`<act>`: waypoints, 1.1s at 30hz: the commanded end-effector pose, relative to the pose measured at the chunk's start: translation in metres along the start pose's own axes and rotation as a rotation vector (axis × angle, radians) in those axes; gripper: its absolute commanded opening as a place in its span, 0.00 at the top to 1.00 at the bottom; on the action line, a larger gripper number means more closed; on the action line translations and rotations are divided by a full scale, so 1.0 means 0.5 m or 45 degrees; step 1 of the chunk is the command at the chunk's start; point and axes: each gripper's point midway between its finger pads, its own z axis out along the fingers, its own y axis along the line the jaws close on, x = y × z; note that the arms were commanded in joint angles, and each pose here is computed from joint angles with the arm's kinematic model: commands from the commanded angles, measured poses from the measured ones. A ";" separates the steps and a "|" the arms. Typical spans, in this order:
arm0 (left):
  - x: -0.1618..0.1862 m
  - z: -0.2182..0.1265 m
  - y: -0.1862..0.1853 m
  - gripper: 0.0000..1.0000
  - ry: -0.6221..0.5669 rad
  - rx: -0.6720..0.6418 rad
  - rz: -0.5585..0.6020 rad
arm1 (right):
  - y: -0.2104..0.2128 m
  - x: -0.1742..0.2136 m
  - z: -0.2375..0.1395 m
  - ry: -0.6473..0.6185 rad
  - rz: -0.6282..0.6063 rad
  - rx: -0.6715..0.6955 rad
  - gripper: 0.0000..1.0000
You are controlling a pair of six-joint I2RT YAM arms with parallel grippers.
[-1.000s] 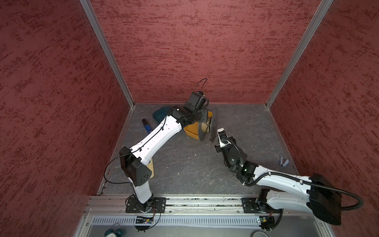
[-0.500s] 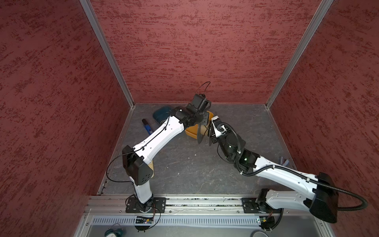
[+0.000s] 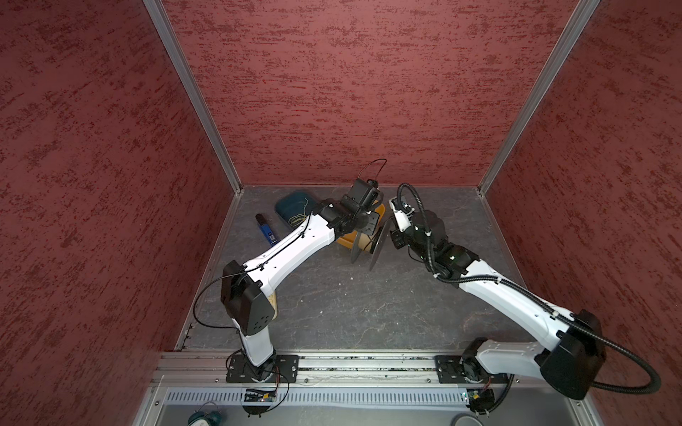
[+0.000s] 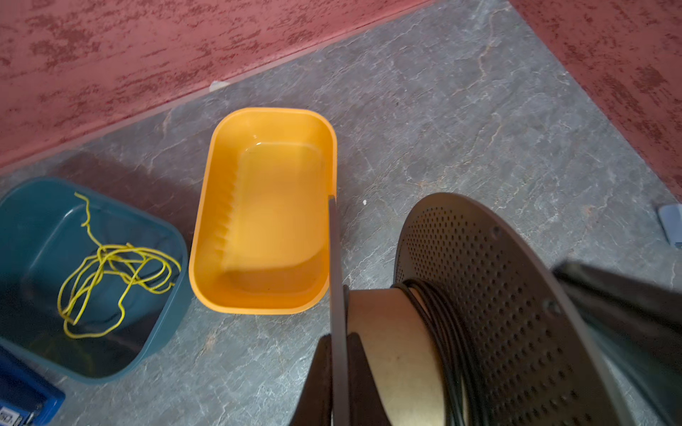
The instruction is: Wrap the cables
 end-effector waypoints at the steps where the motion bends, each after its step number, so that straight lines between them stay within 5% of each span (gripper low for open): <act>1: 0.003 -0.048 0.011 1.00 -0.014 -0.003 0.117 | -0.047 -0.058 -0.020 -0.088 0.128 -0.031 0.92; 21: 0.017 -0.161 -0.068 1.00 -0.132 0.360 0.307 | -0.118 0.096 0.042 -0.070 0.361 -0.168 0.87; 33: -0.056 -0.207 -0.044 1.00 -0.252 0.649 -0.052 | -0.036 0.157 0.016 -0.157 0.545 -0.442 0.79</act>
